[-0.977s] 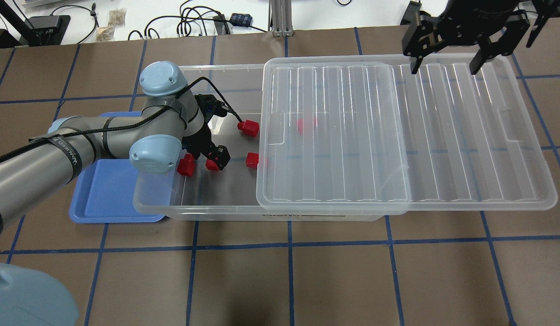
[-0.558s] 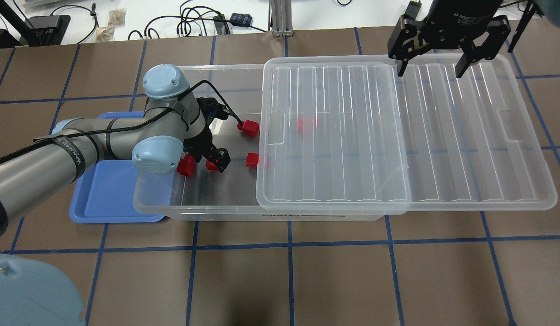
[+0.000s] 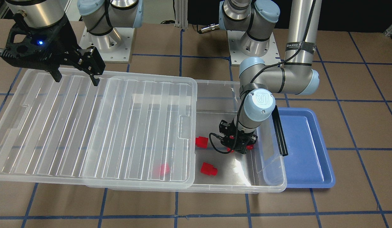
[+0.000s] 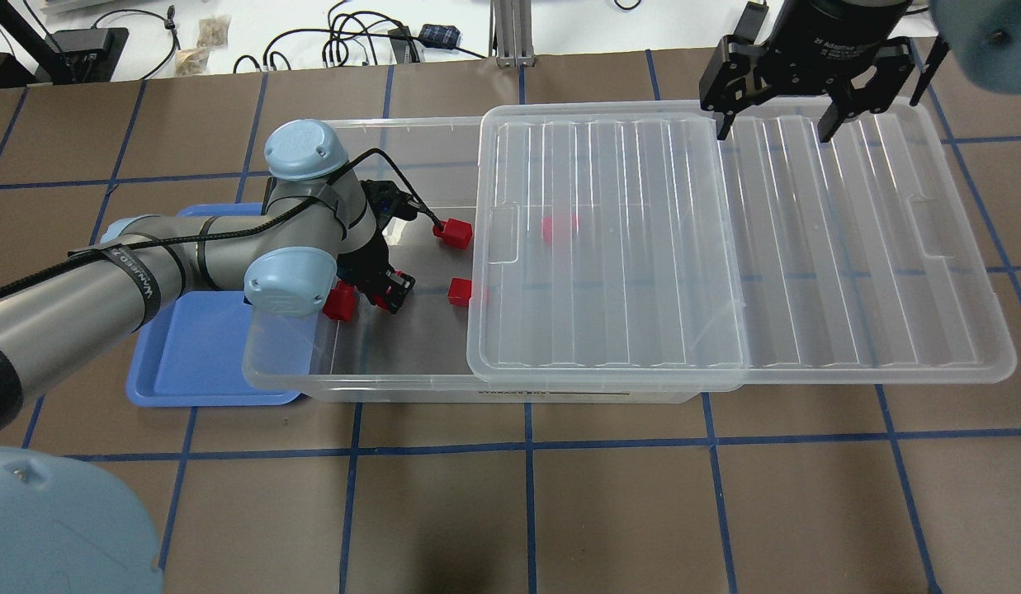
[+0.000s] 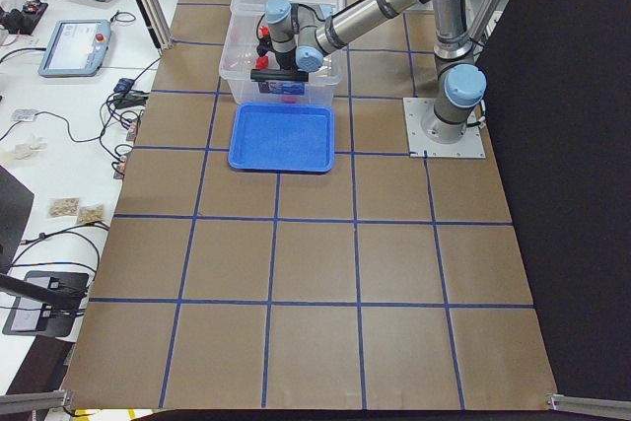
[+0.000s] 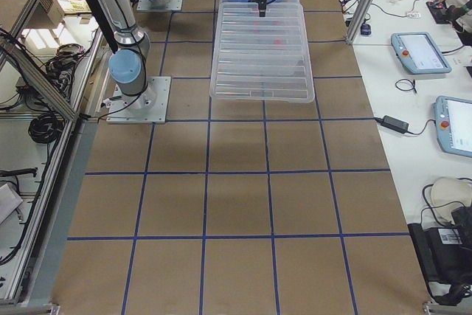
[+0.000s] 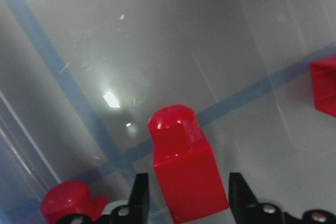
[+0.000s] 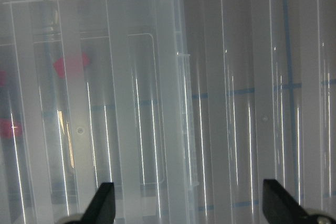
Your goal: Place red block in blue tray from box
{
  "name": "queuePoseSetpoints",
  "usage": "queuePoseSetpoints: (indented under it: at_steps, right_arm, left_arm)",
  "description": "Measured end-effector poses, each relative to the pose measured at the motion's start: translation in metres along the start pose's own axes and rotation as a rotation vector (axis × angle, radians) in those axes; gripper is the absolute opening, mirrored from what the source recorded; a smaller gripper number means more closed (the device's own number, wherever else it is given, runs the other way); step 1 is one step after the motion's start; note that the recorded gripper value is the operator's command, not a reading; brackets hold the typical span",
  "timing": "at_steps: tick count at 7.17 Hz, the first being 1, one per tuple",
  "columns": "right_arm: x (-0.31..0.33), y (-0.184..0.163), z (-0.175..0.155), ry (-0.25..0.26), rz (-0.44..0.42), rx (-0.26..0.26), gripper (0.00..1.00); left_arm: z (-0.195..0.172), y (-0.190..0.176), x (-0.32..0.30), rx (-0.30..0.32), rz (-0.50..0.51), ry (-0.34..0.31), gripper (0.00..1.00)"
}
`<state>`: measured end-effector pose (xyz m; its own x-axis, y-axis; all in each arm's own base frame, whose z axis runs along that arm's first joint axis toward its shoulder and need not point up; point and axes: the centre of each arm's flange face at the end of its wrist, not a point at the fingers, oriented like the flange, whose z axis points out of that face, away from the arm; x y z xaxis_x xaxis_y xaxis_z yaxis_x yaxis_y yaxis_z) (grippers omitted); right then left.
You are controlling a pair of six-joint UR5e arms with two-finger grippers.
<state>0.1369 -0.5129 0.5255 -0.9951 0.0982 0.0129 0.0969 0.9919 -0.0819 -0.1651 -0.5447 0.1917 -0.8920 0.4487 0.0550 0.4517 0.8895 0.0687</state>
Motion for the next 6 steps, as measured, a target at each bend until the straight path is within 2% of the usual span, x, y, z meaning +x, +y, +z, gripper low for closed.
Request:
queuePoseSetpoints:
  at_steps: [3,6]
  right_arm:
    - [0.0,0.0,0.0,0.001,0.0,0.002,1.0]
    - [0.0,0.0,0.001,0.001,0.0,0.001,1.0]
  left_arm:
    - [-0.047,0.0,-0.002,0.031,-0.003,-0.045,0.0]
    - [-0.148,0.004,-0.005,0.01,-0.054,-0.083,0.0]
